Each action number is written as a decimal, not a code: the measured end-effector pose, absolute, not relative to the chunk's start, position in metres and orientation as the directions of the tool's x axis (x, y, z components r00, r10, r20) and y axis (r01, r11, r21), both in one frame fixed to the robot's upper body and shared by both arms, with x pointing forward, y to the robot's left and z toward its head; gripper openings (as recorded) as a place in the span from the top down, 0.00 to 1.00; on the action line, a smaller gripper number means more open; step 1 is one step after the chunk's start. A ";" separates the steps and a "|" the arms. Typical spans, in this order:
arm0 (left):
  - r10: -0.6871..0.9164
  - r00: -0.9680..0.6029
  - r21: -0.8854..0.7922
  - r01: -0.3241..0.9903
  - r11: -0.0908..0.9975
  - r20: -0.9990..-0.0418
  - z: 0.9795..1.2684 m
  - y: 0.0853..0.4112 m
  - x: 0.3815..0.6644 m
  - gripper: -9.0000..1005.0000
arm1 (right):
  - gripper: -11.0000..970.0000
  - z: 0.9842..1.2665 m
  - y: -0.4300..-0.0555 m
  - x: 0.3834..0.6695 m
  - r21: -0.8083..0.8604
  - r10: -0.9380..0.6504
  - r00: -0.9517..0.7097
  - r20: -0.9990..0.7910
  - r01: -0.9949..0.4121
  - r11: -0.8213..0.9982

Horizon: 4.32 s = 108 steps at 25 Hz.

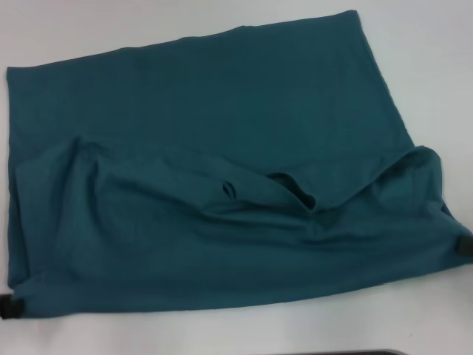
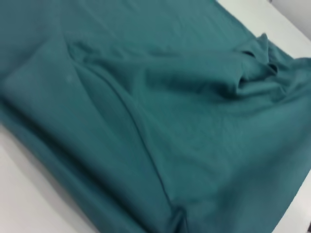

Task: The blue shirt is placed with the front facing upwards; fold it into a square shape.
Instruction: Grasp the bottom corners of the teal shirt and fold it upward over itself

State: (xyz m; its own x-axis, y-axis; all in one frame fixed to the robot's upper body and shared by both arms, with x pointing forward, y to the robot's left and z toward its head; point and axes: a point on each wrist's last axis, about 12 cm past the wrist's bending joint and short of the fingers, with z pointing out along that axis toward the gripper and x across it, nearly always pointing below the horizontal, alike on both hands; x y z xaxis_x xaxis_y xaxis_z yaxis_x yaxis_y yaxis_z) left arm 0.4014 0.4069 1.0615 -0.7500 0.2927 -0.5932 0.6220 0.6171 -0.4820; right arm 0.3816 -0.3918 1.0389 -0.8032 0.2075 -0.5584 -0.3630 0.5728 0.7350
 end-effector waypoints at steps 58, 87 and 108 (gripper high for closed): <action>0.212 -0.542 -0.116 0.507 0.854 -0.813 1.128 0.354 0.618 0.92 | 0.90 1.093 -0.299 0.618 0.519 0.210 -0.643 -0.736 -0.338 0.785; 0.334 -0.514 0.126 0.396 0.910 -0.791 1.113 0.327 0.648 0.92 | 0.89 1.089 -0.282 0.645 0.444 0.262 -0.562 -0.785 -0.214 0.870; 0.370 -0.483 0.242 0.308 0.920 -0.793 1.098 0.305 0.649 0.89 | 0.89 1.086 -0.271 0.647 0.403 0.211 -0.563 -0.799 -0.241 0.883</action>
